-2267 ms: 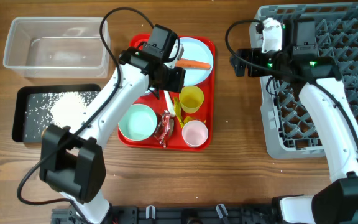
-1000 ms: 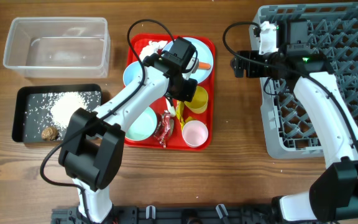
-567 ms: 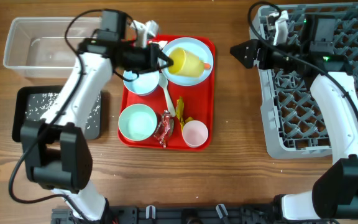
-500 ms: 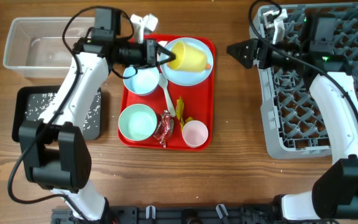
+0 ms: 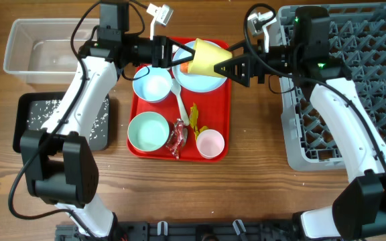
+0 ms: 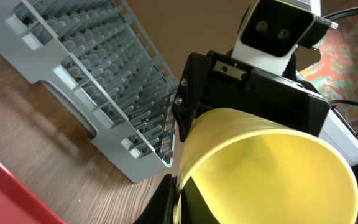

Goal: Sort waste into correct bins and load items into the dishwasher rack
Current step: 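Hand the yellow cup from the left gripper to the right gripper, then carry the yellow cup with the right gripper and place it in the dish rack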

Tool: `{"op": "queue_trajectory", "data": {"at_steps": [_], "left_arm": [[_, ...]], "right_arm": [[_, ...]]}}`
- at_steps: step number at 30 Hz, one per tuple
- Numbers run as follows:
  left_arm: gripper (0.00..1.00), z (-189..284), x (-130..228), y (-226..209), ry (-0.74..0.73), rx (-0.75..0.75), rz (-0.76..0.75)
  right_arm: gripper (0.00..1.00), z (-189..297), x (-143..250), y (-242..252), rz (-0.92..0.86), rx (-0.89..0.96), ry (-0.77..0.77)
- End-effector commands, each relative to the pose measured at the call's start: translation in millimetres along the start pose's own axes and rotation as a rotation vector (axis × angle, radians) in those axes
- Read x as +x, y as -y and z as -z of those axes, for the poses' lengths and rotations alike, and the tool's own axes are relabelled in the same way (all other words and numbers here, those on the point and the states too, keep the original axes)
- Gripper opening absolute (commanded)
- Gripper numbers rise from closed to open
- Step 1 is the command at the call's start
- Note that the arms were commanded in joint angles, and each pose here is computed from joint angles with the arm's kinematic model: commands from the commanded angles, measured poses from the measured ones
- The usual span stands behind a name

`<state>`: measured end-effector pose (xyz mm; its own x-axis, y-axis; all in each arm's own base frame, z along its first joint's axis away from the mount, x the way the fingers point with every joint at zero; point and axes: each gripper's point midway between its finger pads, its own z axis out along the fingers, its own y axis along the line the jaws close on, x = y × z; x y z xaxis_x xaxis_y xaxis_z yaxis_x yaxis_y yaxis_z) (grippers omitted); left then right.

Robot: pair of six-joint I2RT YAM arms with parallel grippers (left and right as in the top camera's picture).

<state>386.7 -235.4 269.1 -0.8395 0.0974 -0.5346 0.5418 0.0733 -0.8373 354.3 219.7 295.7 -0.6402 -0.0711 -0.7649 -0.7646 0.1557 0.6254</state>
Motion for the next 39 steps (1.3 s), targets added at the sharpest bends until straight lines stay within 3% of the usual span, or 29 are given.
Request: {"op": "queue_trajectory", "data": {"at_steps": [1, 11, 13, 16, 19, 21, 27, 39], "left_arm": [[0.04, 3, -7, 19, 0.003, 0.04, -0.056], [0.04, -4, -12, 25, 0.0, 0.055, -0.06], [0.04, -10, -11, 25, -0.008, 0.049, -0.063], [0.04, -13, -10, 25, -0.01, 0.045, -0.062], [0.04, -13, -10, 25, -0.01, 0.045, -0.063], [0.11, -13, -10, 25, -0.01, 0.045, -0.062], [0.14, -13, -10, 25, -0.01, 0.045, -0.062], [0.14, -12, -11, 24, -0.007, 0.041, -0.061]], "right_arm": [[0.85, -4, 3, 2, -0.003, -0.006, -0.007], [0.75, -4, -1, 2, 0.011, -0.007, 0.001], [0.69, -6, -2, 0, 0.018, -0.014, 0.001], [0.51, -15, -2, -7, 0.035, -0.036, -0.009], [0.43, -15, -2, -7, 0.037, -0.036, -0.008], [0.39, -15, -3, -7, 0.04, -0.036, -0.006], [0.36, -4, -10, -1, 0.048, -0.013, 0.021], [0.38, 71, -22, 38, 0.016, 0.124, 0.131]]}}
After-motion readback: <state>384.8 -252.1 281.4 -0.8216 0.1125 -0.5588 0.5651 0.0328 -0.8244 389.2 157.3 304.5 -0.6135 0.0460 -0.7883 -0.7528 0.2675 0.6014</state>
